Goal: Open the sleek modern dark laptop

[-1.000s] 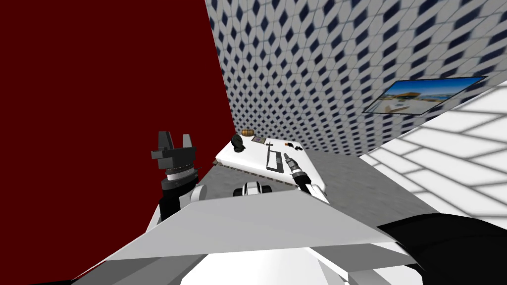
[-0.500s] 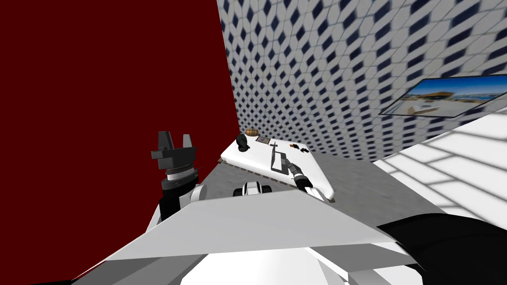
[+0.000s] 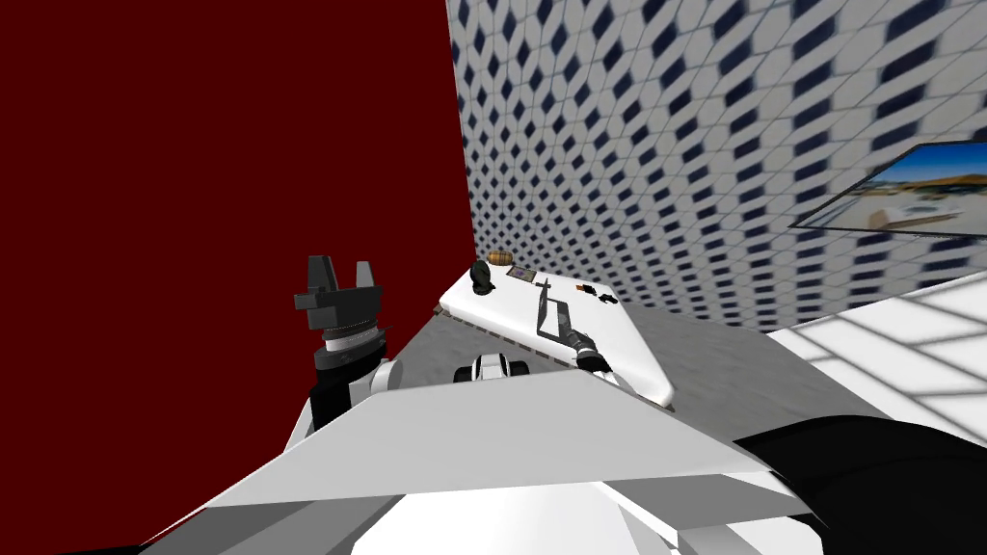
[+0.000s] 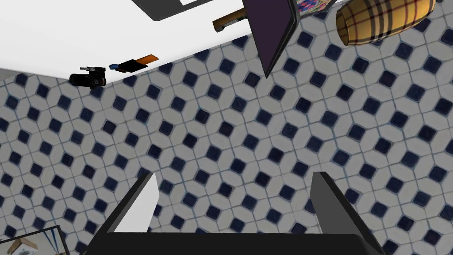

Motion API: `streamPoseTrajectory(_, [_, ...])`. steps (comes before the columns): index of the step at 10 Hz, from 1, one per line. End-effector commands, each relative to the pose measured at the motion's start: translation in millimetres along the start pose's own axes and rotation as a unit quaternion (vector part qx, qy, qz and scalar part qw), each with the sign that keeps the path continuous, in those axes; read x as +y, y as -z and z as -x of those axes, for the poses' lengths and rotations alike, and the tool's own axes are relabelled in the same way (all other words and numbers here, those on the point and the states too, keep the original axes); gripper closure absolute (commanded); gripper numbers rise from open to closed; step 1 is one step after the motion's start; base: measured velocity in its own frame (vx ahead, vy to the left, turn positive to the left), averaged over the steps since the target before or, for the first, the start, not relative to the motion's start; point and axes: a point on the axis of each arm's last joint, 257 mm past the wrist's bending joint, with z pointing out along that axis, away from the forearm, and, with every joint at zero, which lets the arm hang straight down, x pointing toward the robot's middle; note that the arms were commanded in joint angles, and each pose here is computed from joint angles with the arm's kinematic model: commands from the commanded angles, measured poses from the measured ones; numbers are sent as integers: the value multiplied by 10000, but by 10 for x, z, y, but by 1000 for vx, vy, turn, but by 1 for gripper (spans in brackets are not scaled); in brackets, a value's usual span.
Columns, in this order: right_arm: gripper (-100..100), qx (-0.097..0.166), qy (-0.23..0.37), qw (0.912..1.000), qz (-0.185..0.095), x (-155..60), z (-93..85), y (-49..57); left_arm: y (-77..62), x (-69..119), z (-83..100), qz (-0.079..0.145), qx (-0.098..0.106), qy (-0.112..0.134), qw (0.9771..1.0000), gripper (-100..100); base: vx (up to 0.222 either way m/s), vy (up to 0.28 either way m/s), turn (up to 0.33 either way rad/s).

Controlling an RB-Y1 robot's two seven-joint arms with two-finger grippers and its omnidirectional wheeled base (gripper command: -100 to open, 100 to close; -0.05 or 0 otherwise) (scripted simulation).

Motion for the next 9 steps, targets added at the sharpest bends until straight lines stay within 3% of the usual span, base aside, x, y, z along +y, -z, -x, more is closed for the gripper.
streamPoseTrajectory(1, [-100,203,461,9971,-573,-457,-197,71,0,0,0,0,0,0,10000,0,37,74,204])
streamPoseTrajectory(2, [-100,201,482,9970,-573,-457,-195,71,0,0,0,0,0,0,10000,0,34,56,76])
streamPoseTrajectory(3, [-100,286,689,9934,-870,-684,-270,119,0,0,0,0,0,-1,10000,0,42,59,168])
streamPoseTrajectory(4, [-100,340,771,9923,-905,-726,-321,131,0,0,0,0,0,0,10000,0,36,46,121])
streamPoseTrajectory(5, [-100,480,1049,9858,-1217,-981,-438,205,0,0,0,0,0,-1,10000,0,46,54,220])
streamPoseTrajectory(6, [-100,480,1049,9858,-1217,-981,-438,205,0,0,0,0,0,0,10000,0,41,39,108])
streamPoseTrajectory(7, [-100,620,1316,9778,-1508,-1222,-545,291,0,0,0,1,0,-1,10000,0,42,42,225])
streamPoseTrajectory(8, [-100,620,1316,9778,-1508,-1222,-545,291,0,0,0,0,0,0,10000,0,44,30,108])
streamPoseTrajectory(9, [-100,706,1489,9706,-1754,-1410,-598,368,0,0,1,1,0,-1,10000,0,57,29,256])
